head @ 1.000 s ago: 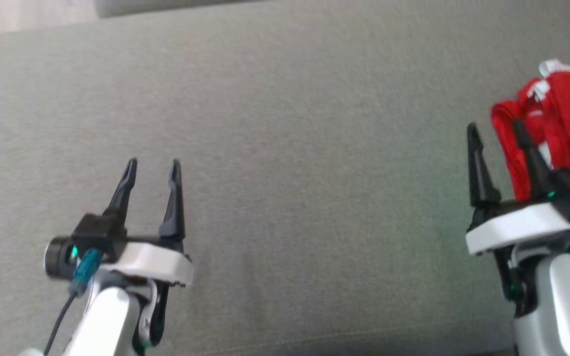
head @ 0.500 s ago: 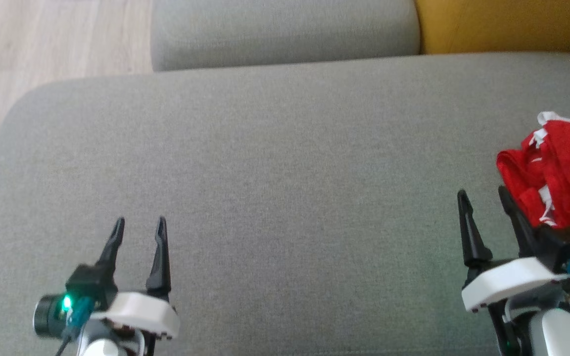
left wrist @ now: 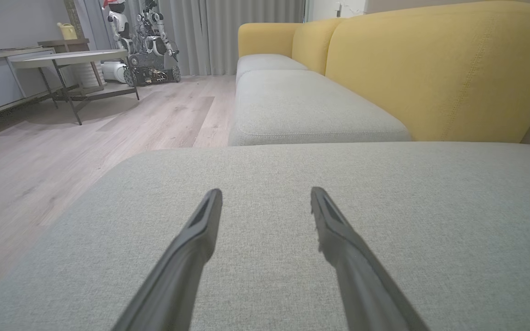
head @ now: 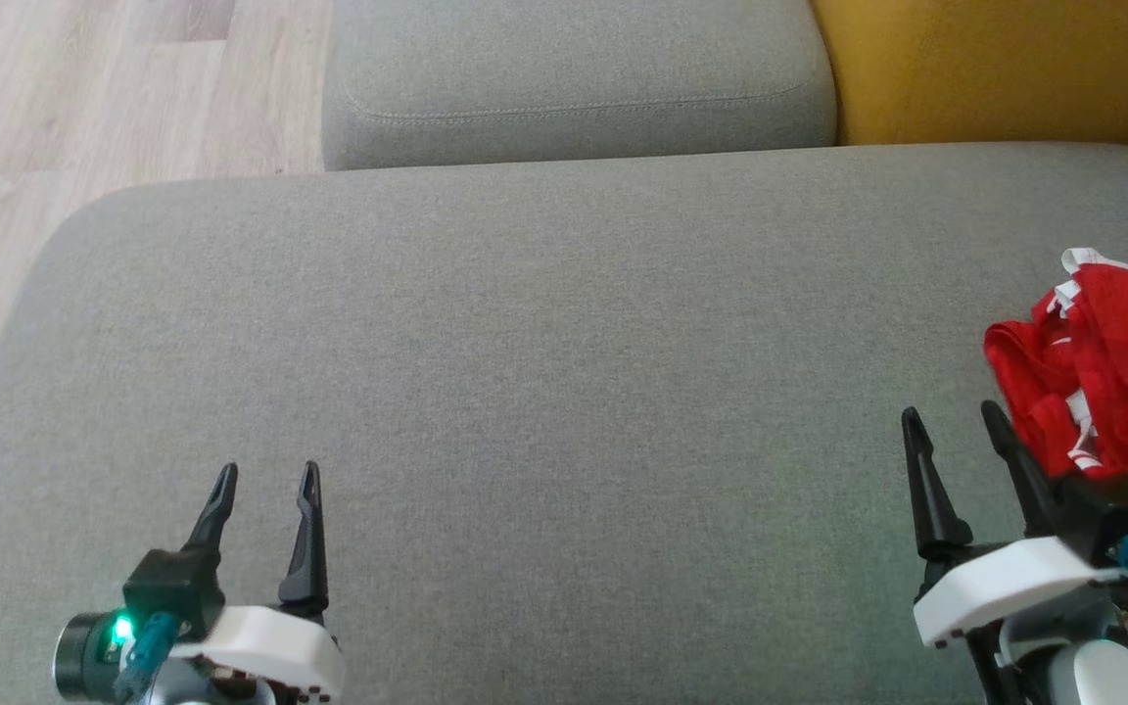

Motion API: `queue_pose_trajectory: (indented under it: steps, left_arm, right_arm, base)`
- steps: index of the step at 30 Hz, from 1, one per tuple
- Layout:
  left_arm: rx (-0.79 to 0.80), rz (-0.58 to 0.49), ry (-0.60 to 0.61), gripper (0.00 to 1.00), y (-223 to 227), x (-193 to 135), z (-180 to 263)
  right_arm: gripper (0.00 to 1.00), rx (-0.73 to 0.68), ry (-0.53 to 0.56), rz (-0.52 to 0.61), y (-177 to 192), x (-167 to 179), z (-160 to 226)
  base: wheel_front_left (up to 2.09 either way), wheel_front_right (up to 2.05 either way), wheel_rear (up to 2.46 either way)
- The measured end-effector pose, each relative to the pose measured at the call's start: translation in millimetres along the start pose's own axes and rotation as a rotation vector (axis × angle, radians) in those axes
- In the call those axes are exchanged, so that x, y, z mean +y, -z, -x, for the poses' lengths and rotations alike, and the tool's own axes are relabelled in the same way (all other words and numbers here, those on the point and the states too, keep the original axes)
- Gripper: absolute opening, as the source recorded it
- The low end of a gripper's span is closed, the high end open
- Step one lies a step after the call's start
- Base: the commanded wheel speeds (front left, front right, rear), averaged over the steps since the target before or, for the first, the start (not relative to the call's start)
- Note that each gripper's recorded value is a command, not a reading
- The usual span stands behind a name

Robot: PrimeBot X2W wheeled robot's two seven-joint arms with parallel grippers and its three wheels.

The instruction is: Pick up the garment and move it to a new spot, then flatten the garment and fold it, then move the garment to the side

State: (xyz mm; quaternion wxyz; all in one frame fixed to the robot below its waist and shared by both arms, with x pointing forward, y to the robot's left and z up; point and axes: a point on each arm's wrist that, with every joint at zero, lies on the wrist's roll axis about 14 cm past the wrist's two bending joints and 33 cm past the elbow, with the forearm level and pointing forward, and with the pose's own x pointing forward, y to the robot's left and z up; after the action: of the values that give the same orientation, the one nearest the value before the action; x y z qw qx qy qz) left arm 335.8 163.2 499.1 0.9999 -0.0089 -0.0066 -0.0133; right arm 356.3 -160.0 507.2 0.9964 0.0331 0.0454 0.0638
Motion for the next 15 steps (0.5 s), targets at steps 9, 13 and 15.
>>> queue_pose_trajectory:
  steps: [9, 13, 15]
  left_arm:
    - [0.009, 0.0, 0.006, 1.0, 1.5, -1.8, -0.4]
    - [0.012, 0.0, 0.007, 1.0, 2.4, -1.9, -0.3]
    - [0.013, 0.0, 0.006, 1.0, 2.6, -1.7, -0.3]
  right_arm:
    - [1.0, 0.009, -0.005, 0.001, 1.3, 1.7, 0.8]
    - [1.0, 0.009, -0.006, 0.001, 1.4, 2.1, 0.3]
    - [1.0, 0.008, -0.007, 0.001, 1.0, 2.4, 0.1]
  base:
    - [0.0, 0.0, 0.0]
    - [0.0, 0.0, 0.0]
    - [0.0, 0.0, 0.0]
